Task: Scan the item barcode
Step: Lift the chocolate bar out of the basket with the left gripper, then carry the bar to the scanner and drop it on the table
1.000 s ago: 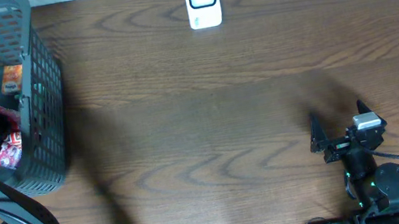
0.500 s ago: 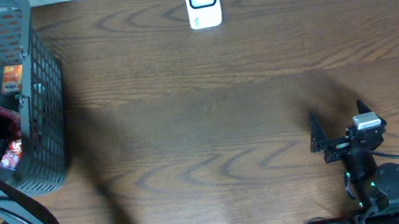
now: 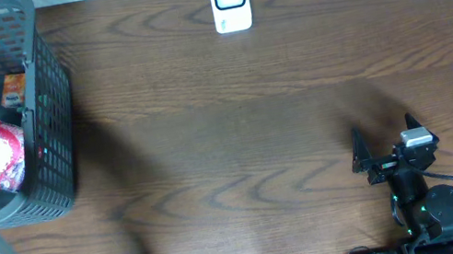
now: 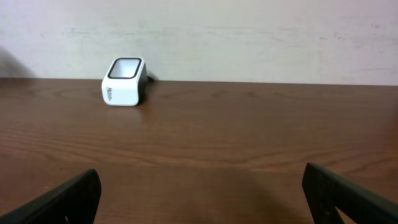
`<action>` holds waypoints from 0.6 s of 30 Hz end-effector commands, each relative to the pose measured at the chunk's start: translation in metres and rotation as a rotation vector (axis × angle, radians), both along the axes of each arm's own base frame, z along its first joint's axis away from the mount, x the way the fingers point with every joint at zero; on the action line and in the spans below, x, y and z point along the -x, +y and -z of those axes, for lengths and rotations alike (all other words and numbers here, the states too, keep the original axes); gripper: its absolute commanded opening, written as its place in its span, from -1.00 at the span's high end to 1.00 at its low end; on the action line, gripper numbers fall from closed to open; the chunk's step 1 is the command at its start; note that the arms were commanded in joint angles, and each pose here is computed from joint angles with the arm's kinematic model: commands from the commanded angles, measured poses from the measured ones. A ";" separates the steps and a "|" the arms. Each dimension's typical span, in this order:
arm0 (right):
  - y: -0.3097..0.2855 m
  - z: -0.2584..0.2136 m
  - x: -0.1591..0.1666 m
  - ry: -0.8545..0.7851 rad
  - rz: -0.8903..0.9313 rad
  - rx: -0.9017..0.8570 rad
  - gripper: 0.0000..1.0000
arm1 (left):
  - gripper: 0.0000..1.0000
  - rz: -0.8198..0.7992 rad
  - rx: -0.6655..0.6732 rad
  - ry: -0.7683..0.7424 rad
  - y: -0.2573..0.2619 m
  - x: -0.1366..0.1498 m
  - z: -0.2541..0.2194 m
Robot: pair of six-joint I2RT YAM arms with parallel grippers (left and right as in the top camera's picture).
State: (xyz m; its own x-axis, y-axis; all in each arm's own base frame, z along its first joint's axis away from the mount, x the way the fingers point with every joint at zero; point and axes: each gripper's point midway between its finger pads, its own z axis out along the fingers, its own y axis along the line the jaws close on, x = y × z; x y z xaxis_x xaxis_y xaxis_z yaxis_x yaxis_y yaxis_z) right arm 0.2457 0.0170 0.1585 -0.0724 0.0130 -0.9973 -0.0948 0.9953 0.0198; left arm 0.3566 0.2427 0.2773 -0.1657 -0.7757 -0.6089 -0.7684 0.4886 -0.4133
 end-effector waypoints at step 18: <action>0.001 0.001 0.000 0.000 -0.003 0.008 -0.98 | 0.85 0.945 0.020 -0.537 -0.306 -0.082 -0.134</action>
